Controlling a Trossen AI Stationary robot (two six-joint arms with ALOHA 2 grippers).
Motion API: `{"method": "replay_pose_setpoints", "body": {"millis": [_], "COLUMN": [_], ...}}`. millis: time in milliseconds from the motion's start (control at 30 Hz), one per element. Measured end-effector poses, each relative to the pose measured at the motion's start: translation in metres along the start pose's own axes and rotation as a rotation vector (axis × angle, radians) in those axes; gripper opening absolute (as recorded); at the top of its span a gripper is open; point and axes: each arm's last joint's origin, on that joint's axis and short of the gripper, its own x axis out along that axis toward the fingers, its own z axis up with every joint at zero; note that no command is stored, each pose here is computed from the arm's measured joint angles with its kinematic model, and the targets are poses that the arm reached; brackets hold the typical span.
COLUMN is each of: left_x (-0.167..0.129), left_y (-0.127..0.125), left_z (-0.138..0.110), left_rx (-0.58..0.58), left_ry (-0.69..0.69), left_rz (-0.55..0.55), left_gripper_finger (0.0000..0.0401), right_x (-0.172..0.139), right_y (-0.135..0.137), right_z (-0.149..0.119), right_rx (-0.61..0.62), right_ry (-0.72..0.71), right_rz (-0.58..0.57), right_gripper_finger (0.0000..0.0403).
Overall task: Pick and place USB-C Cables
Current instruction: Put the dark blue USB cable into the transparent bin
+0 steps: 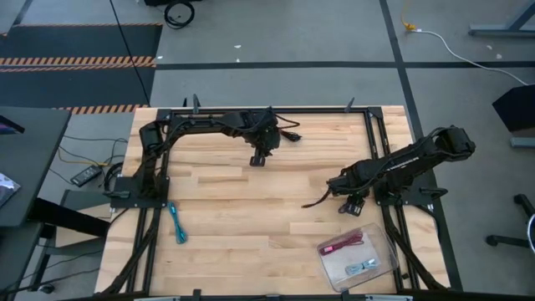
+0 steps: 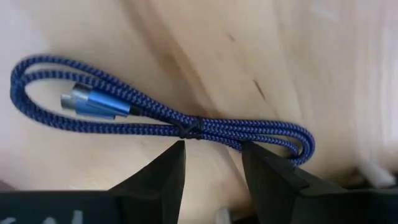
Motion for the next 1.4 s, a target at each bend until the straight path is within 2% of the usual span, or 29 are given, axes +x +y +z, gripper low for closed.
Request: {"method": "replay_pose_setpoints", "body": {"millis": [133, 300, 400, 533, 667, 767, 1033, 1133, 1267, 1333, 1400], "left_x": [0.000, 0.000, 0.000, 0.000, -0.001, 0.000, -0.001, -0.001, -0.001, -0.001, -0.001], "left_y": [0.000, -0.001, -0.002, -0.004, -0.004, -0.005, -0.004, -0.004, -0.005, -0.005, -0.005], "left_z": [0.000, -0.001, -0.003, -0.005, -0.005, -0.005, -0.005, -0.005, -0.007, -0.007, -0.007], "left_rx": [0.001, -0.008, -0.033, -0.058, -0.073, -0.081, -0.075, -0.075, -0.081, -0.074, -0.073], "left_ry": [-0.001, 0.011, 0.030, 0.054, 0.057, 0.061, 0.057, 0.057, 0.072, 0.074, 0.074], "left_rz": [-0.001, -0.008, -0.019, -0.034, -0.035, -0.038, -0.035, -0.035, -0.044, -0.046, -0.046], "left_gripper_finger": [0.0128, 0.0128, 0.0128, 0.0128, 0.0128, 0.0128, 0.0128, 0.0128, 0.0128, 0.0128, 0.0128], "right_x": [0.000, 0.000, 0.002, 0.006, 0.005, -0.006, -0.078, -0.097, -0.098, -0.090, -0.079], "right_y": [0.005, 0.007, 0.006, 0.007, 0.007, 0.009, 0.030, 0.036, 0.036, 0.033, 0.029], "right_z": [0.001, 0.004, 0.005, 0.008, 0.009, 0.011, 0.023, 0.023, 0.023, 0.022, 0.020], "right_rx": [-0.090, -0.117, -0.111, -0.088, -0.026, -0.027, -0.039, -0.078, -0.120, -0.106, -0.037], "right_ry": [-0.046, -0.095, -0.091, -0.068, -0.076, -0.097, -0.251, -0.313, -0.330, -0.292, -0.246], "right_rz": [-0.007, -0.017, -0.037, -0.061, -0.079, -0.112, -0.054, -0.080, -0.105, -0.096, -0.092], "right_gripper_finger": [0.0165, 0.0149, 0.0111, 0.0023, 0.0007, 0.0004, 0.0002, 0.0002, 0.0019, 0.0047, 0.0084]}}
